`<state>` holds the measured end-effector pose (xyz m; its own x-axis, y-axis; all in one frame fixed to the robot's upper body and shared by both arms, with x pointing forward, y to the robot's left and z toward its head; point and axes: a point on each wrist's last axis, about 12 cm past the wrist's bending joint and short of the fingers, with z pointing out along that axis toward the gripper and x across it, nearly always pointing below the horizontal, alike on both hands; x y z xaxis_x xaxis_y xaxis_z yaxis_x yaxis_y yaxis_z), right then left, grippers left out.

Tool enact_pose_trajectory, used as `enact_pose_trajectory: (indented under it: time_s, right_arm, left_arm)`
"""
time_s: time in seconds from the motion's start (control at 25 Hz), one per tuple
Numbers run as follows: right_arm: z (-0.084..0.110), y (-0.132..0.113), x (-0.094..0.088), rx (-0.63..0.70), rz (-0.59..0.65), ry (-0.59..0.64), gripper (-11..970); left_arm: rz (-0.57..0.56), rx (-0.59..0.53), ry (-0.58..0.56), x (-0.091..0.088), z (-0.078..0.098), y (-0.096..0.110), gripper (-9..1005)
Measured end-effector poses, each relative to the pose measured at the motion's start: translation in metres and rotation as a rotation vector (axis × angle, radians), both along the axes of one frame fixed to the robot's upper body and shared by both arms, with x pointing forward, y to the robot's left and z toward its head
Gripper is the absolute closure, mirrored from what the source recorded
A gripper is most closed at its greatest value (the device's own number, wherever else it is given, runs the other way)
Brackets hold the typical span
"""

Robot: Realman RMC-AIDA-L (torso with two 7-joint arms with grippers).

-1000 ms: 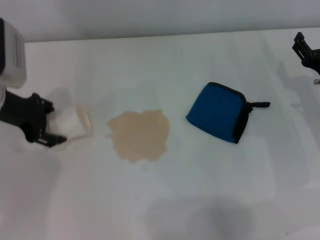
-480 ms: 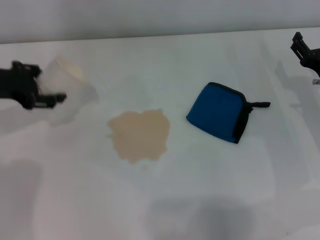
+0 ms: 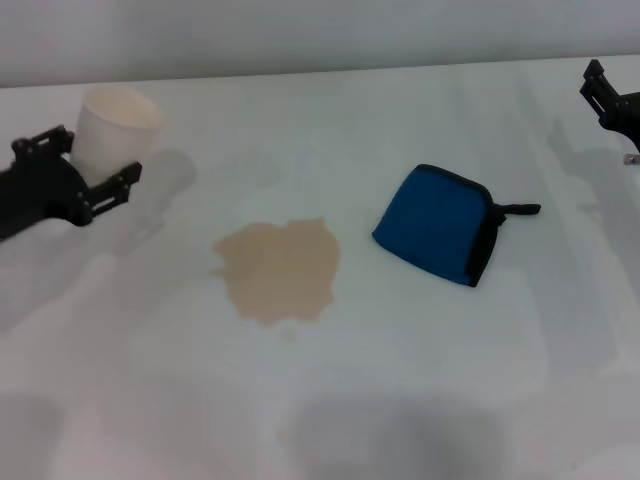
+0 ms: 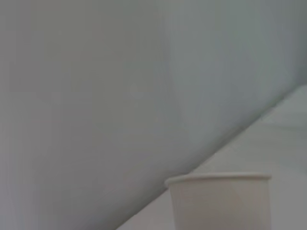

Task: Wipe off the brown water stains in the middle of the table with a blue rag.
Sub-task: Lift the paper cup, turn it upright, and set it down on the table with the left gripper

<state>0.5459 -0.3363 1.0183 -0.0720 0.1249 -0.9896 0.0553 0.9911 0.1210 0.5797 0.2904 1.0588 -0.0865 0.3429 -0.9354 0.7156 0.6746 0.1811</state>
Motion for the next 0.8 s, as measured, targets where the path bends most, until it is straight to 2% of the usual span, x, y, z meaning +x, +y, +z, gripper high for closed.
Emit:
enact_pose_trajectory:
  time_s: [0.16, 0.32, 0.48, 0.8]
  right_arm:
    - [0.000, -0.001, 0.000, -0.003, -0.001, 0.000, 90]
    - [0.000, -0.002, 0.000, -0.006, -0.002, 0.001, 91]
    - [0.001, -0.003, 0.002, -0.011, -0.005, 0.006, 91]
    - [0.001, -0.003, 0.004, -0.016, -0.006, 0.015, 91]
  left_arm:
    - [0.124, -0.068, -0.025, -0.014, -0.026, -0.011, 342]
    - [0.250, -0.084, -0.054, -0.031, -0.048, -0.026, 343]
    - [0.374, -0.106, -0.052, -0.037, -0.057, -0.034, 343]
    - [0.440, -0.124, 0.010, -0.039, -0.064, -0.039, 345]
